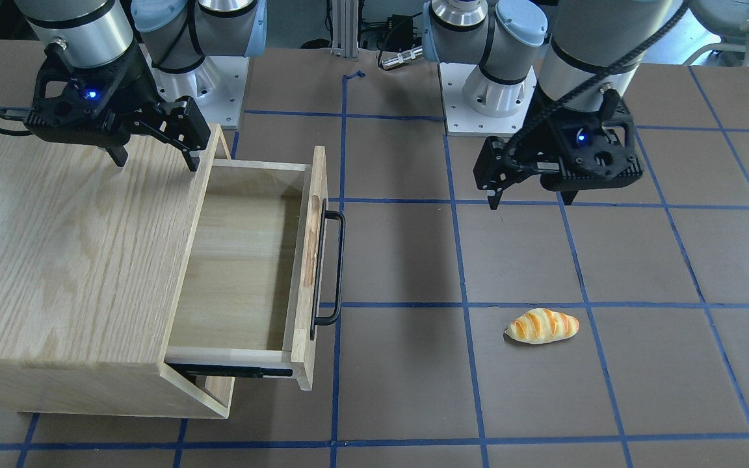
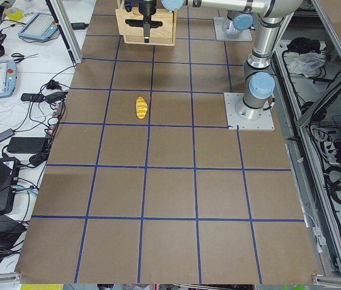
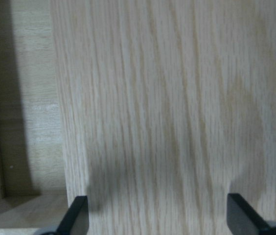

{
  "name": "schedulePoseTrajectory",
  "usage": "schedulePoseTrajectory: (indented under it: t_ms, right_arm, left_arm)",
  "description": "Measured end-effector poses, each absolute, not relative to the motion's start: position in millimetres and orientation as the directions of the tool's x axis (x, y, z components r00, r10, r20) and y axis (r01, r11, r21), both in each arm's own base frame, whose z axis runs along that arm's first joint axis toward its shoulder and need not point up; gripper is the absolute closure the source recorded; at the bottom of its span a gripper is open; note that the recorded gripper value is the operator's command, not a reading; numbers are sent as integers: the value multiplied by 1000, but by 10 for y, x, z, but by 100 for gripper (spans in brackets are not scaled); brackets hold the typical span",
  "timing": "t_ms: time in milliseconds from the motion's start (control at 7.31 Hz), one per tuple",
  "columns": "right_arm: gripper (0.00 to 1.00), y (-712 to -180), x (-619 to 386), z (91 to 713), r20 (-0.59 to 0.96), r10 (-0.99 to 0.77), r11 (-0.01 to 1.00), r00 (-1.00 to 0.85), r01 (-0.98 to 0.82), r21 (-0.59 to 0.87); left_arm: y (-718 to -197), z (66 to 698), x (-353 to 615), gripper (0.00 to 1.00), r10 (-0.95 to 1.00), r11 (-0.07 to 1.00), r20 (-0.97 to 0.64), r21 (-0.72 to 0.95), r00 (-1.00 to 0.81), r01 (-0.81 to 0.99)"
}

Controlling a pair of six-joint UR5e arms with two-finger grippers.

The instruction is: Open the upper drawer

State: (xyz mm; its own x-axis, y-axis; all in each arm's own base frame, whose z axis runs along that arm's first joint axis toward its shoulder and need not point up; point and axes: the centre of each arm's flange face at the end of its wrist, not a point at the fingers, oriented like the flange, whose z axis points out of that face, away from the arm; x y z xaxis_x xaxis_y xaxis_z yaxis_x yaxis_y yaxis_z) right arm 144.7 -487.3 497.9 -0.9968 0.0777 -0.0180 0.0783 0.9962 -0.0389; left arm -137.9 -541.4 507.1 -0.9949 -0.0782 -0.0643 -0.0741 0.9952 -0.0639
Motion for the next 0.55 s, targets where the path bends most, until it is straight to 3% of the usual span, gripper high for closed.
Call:
schedulePoseTrajectory:
  t_ms: [547]
  right_arm:
    - [0,-4873,1446,4979,-18,78,996,-997,78,-39]
  left_arm:
    - [-5321,5141,-983,0,21,999,-87,-34,-996,24]
